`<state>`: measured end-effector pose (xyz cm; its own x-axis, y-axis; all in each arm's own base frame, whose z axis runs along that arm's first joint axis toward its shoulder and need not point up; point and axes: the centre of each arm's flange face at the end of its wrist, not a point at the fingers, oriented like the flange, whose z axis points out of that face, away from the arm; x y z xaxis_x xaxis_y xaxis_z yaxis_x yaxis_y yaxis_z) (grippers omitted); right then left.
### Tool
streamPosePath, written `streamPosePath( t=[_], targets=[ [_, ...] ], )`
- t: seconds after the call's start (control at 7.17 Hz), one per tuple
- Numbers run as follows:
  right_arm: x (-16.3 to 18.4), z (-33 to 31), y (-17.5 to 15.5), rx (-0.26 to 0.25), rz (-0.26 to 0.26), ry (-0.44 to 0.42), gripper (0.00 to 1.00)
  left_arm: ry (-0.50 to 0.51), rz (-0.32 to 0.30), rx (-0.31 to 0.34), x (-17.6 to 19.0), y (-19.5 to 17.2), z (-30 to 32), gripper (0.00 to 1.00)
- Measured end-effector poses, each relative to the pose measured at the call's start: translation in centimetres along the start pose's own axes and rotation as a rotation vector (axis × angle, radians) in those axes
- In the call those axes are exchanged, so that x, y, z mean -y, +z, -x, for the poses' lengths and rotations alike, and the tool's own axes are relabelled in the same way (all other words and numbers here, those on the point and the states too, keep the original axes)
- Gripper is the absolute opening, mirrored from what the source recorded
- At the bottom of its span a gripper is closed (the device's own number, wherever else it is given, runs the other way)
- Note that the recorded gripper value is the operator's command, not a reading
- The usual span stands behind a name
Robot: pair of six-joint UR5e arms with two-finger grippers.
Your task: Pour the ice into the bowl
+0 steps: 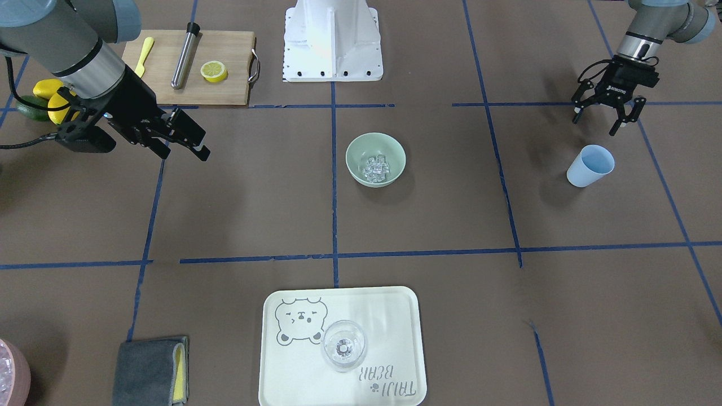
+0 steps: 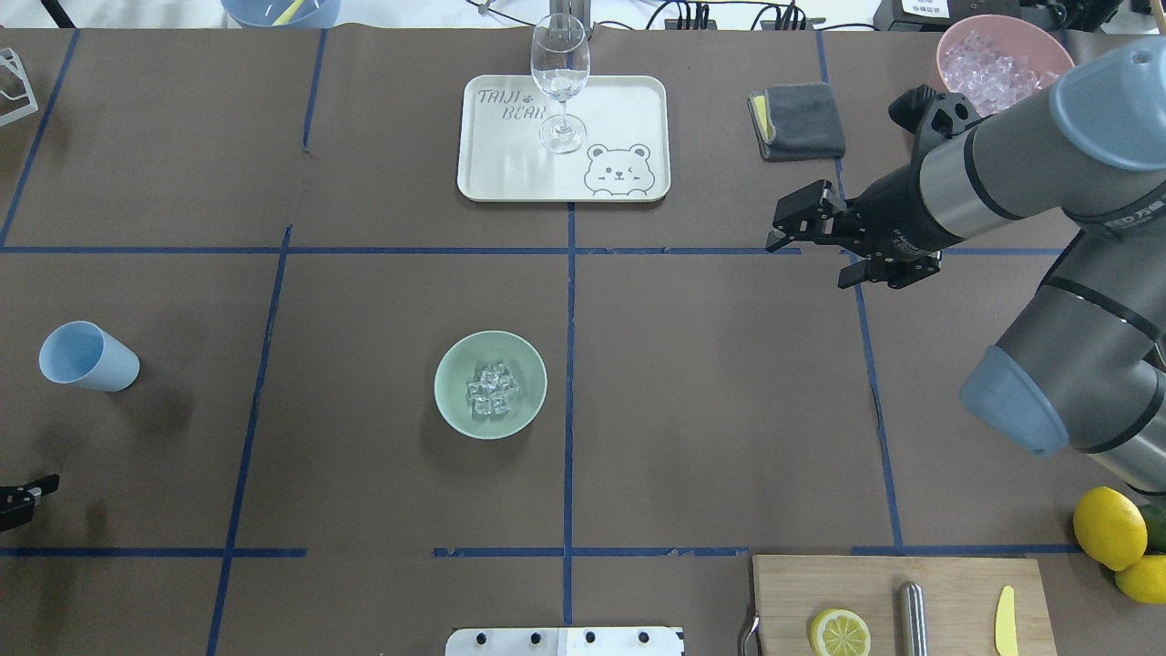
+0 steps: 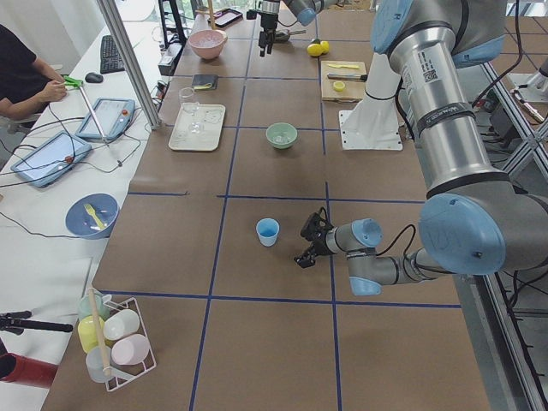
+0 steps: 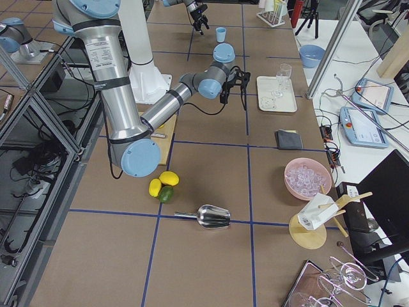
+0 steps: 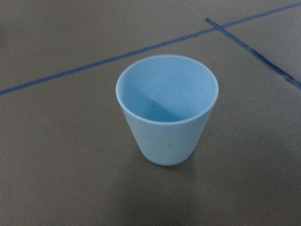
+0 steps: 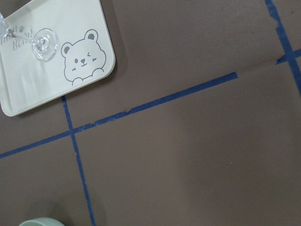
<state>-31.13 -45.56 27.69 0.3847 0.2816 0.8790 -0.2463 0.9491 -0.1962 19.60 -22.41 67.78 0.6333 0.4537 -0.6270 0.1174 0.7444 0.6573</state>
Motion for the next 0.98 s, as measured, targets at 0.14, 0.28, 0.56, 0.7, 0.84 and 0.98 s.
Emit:
streamPosePath(
  t=[0.14,0.28,0.56,0.7,0.84,0.98],
  targets=[
    [-1.2,1.2,0.8,0.007,0.01,0.005,1.0,0.04,0.046,-0.015,-0.2,-0.9,1.0,1.0],
    [-2.6,2.4,1.7,0.014,0.02,0.014,1.0,0.098,0.064,-0.01,0.3,-1.9,2.8,1.0],
    [-6.9,5.3,4.6,0.015,0.013,0.032,1.0,0.13,0.095,0.023,2.4,-2.5,7.2,1.0],
    [-9.2,7.2,6.0,-0.001,0.005,0.029,1.0,0.116,0.116,0.057,4.6,-1.8,9.2,1.0],
    [-11.8,9.3,7.3,-0.033,0.004,0.021,1.0,0.129,0.14,0.097,7.6,-0.9,11.1,1.0],
    [-14.9,10.8,9.1,-0.068,-0.012,-0.001,1.0,0.143,0.164,0.142,11.3,-0.2,13.5,1.0]
  ],
)
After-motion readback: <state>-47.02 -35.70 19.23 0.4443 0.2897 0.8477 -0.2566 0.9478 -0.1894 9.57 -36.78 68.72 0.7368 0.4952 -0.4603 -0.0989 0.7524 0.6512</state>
